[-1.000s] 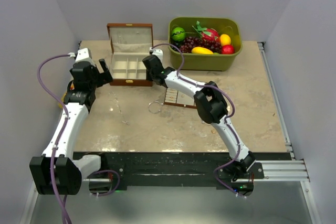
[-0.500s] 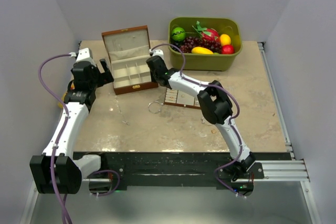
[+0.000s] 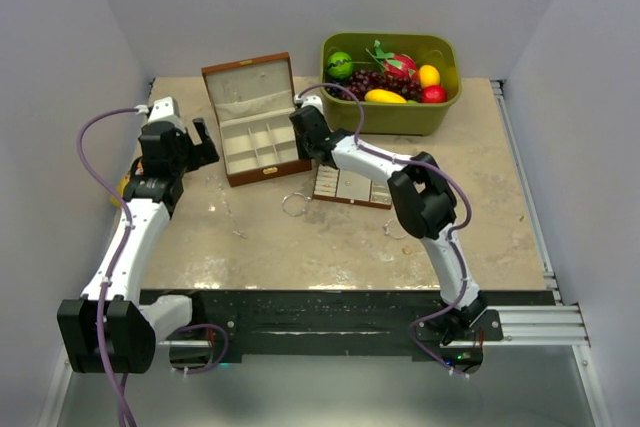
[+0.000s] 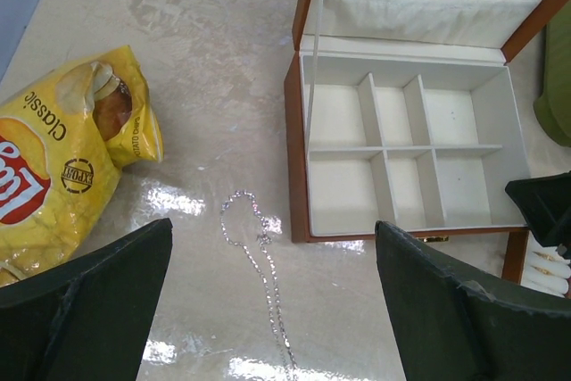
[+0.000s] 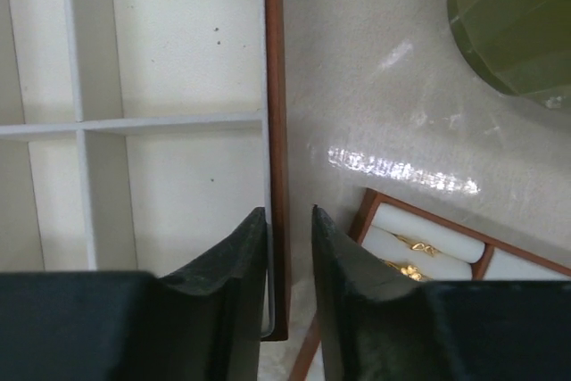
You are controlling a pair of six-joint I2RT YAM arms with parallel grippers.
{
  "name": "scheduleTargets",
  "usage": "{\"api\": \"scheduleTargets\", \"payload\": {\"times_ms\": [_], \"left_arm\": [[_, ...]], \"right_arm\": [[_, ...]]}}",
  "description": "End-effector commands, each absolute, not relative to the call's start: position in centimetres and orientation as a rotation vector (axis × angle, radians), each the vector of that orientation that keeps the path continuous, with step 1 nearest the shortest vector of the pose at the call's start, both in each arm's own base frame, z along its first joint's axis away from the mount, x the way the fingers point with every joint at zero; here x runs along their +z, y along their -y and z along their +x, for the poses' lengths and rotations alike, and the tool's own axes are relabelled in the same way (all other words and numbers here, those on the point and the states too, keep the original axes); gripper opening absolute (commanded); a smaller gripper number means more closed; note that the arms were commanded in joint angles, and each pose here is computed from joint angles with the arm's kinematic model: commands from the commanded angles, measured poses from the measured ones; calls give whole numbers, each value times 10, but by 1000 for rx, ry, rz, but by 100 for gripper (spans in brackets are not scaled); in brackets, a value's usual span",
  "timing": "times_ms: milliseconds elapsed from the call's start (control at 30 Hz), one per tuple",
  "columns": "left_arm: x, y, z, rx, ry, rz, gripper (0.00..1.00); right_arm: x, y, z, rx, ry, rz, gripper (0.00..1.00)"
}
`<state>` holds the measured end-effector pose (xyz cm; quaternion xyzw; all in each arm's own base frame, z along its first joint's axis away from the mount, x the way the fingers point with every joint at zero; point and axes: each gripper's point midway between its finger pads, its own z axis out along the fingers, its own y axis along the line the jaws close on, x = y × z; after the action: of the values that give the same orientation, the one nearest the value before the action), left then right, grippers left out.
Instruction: Organize the mixed jewelry
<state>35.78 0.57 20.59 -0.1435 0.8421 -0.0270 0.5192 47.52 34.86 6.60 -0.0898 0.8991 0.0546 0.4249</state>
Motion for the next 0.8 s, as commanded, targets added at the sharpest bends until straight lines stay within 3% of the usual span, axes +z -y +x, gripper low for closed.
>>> {"api": "scheduleTargets", "payload": {"times_ms": [0, 100, 233, 267, 300, 567, 767], "left_arm": [[218, -1, 357, -98, -1981, -301, 100], [214, 2, 350, -111, -2004, -279, 100], [200, 3, 336, -108, -2023, -251, 100], [201, 3, 332, -103, -2025, -244, 100], [201, 3, 331, -99, -2027, -238, 100], [193, 8, 320, -90, -2057, -189, 100], [193, 9, 326, -97, -2066, -193, 100]], "right_arm": [[126, -343, 473, 212, -2175, -202, 45], [154, -338, 463, 254, -2144, -195, 54], [175, -313, 434, 266, -2143, -146, 56], [152, -298, 419, 228, -2193, -147, 56], [173, -288, 408, 245, -2160, -117, 56], [133, -207, 311, 217, -2282, 15, 53], [117, -183, 268, 259, -2338, 53, 50]]}}
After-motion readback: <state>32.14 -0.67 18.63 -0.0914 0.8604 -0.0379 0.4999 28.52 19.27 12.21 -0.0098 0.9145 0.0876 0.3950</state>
